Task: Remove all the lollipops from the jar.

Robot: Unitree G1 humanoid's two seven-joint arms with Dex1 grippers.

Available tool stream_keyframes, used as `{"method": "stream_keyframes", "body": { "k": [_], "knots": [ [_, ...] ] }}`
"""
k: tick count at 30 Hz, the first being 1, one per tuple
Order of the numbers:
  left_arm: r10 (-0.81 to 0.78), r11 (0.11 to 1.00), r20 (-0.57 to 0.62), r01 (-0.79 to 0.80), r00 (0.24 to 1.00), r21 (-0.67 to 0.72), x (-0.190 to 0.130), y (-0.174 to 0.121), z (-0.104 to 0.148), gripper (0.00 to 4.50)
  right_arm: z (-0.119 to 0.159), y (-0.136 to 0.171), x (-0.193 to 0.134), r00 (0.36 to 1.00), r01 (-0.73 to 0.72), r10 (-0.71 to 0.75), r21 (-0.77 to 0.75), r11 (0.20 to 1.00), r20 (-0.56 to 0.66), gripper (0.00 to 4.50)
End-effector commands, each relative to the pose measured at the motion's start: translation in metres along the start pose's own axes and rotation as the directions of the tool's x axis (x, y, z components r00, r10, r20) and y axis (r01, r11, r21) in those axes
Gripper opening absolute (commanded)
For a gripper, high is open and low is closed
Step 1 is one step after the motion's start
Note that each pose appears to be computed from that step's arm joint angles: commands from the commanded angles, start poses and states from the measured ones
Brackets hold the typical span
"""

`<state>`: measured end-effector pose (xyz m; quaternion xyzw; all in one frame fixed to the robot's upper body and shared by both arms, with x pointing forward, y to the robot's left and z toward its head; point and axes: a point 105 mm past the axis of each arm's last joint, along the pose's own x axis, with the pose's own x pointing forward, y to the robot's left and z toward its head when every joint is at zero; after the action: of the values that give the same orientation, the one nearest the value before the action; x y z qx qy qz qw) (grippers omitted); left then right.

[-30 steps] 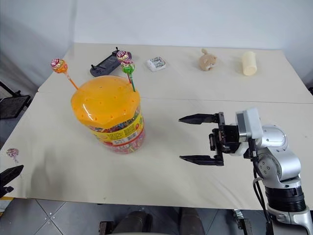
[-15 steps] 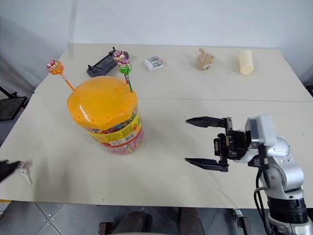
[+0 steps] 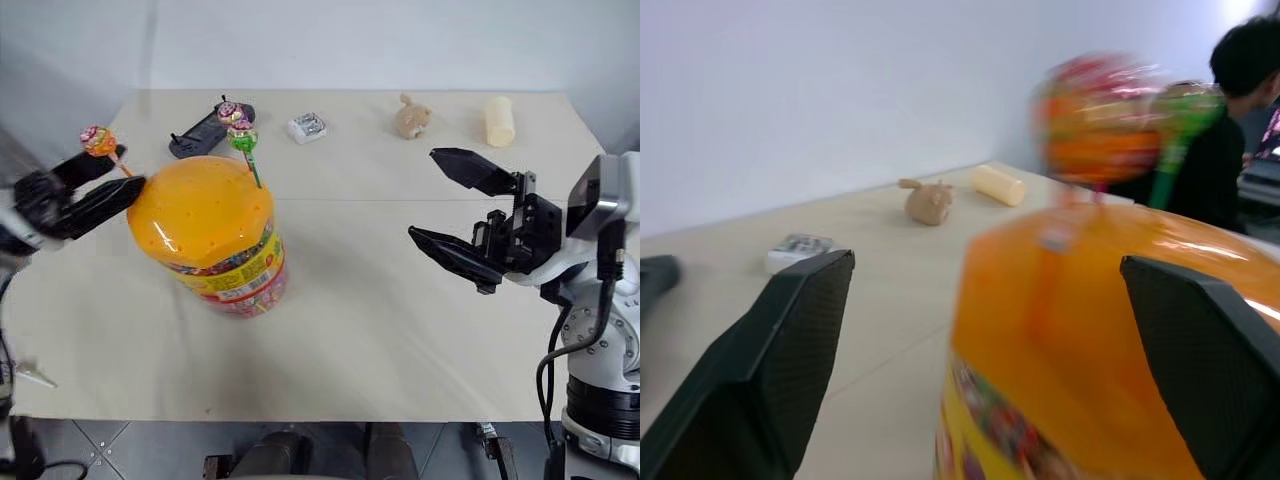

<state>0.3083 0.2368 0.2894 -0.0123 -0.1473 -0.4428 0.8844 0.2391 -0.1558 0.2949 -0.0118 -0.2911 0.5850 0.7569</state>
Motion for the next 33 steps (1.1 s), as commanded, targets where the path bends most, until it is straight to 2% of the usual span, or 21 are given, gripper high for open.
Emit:
{"method": "stream_keyframes", "body": {
  "k": [1,6,10,16,22,25,27,29,31,33],
  "knots": [
    [-0.033,0.999,-0.033,0.032,0.999,-0.018,0.008,0.001,-0.006,4.37,0.009,0.008,0.011,0.999,-0.027,0.028,-0.033,0.999,0.026,4.5],
    [-0.056,0.998,-0.042,0.055,0.998,-0.034,0.007,0.001,-0.006,3.19,0.008,0.01,0.013,1.0,-0.009,0.01,-0.041,0.999,0.027,4.5],
    [-0.092,0.994,-0.031,0.09,0.995,-0.063,0.006,-0.003,-0.005,1.83,0.008,0.01,0.013,1.0,-0.003,0.004,-0.05,0.999,0.027,4.5],
    [-0.074,0.995,0.033,0.076,0.997,-0.07,0.005,-0.001,0.005,0.04,0.008,0.007,0.014,0.999,-0.001,0.003,-0.053,0.999,0.035,4.5],
    [0.014,0.99,0.288,0.027,0.958,-0.138,-0.005,0.005,0.056,0.04,0.008,0.004,0.014,0.998,-0.018,0.02,-0.035,0.999,0.054,4.5],
    [0.142,0.98,0.302,-0.09,0.943,-0.18,-0.023,0.019,0.067,0.04,0.006,0.003,0.014,0.998,-0.032,0.033,-0.028,0.999,0.058,4.5],
    [0.263,0.956,0.197,-0.227,0.944,-0.187,-0.04,0.03,0.06,0.04,0.005,0.003,0.015,0.997,-0.045,0.046,-0.023,0.999,0.058,4.5],
    [0.408,0.901,-0.025,-0.407,0.913,-0.151,-0.067,0.04,0.033,0.04,0.001,0.003,0.014,0.997,-0.058,0.059,-0.016,0.998,0.051,4.5],
    [0.523,0.829,-0.255,-0.555,0.813,-0.069,-0.099,0.043,0.0,0.04,-0.004,0.005,0.013,0.996,-0.079,0.079,-0.002,0.997,0.034,4.5],
    [0.54,0.795,-0.504,-0.606,0.674,0.043,-0.132,0.027,-0.05,0.04,-0.013,0.009,0.01,0.995,-0.1,0.1,0.023,0.995,0.008,4.5]
  ]
}}
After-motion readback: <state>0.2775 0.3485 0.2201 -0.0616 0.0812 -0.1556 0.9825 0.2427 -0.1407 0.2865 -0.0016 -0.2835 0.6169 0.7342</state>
